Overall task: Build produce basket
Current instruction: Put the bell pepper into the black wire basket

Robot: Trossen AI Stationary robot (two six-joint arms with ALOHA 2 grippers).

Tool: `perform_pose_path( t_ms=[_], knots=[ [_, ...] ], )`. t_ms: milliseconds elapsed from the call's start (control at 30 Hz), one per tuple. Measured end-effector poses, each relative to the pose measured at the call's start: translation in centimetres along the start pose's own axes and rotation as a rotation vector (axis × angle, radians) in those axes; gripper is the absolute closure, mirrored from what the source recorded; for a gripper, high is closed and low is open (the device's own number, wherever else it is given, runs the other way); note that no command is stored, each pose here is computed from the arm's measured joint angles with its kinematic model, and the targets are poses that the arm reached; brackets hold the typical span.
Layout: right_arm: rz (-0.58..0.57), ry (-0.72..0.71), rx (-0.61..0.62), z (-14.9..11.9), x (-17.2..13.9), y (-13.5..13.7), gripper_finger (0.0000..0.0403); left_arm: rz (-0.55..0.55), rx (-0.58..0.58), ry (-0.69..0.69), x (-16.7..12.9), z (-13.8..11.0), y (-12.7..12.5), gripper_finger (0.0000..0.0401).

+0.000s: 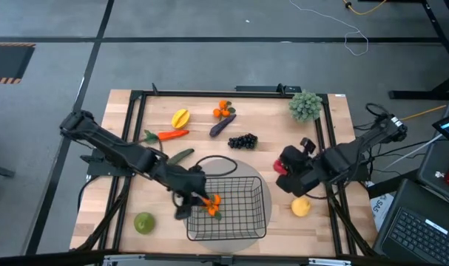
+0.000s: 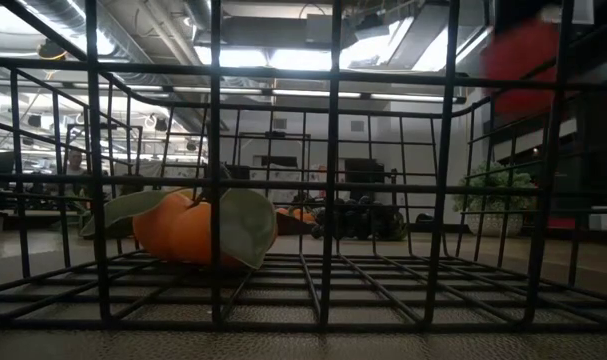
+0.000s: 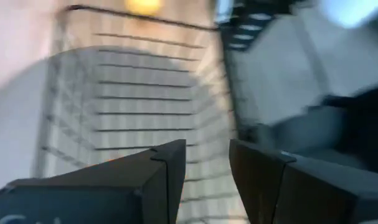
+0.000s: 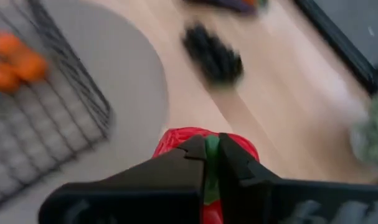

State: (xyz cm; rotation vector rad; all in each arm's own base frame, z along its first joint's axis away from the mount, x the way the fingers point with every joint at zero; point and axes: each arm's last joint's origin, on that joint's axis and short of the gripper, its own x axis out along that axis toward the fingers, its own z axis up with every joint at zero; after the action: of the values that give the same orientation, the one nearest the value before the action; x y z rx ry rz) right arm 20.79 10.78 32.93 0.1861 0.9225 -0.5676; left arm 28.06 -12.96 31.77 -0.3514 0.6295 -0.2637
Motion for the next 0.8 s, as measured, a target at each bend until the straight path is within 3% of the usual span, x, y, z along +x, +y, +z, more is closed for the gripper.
perform_pose_path(
  t_ms=[167,333,500,633,800],
  knots=[
    [0.194,-0.152,-0.071,2.6,-2.3,1.5,0.0401,-0.115,-0.118,0.164,-3.2,-1.3,-1.2,0.0290],
    [0.445,-0.300,-0.167,3.9,-3.8,3.9,0.0401,-0.073,-0.245,0.387,-4.9,-4.4,-3.0,0.0290],
    [0.627,-0.431,-0.251,4.7,-4.5,6.4,0.0401,-0.063,-0.341,0.514,-5.9,-7.1,-5.8,0.0290],
    [0.702,-0.458,-0.277,5.0,-3.8,8.3,0.0399,-0.037,-0.339,0.542,-6.8,-8.9,-7.4,0.0290],
    [0.669,-0.424,-0.321,4.5,-1.8,10.2,0.0397,0.059,-0.258,0.500,-7.9,-10.7,-8.3,0.0290]
  ],
)
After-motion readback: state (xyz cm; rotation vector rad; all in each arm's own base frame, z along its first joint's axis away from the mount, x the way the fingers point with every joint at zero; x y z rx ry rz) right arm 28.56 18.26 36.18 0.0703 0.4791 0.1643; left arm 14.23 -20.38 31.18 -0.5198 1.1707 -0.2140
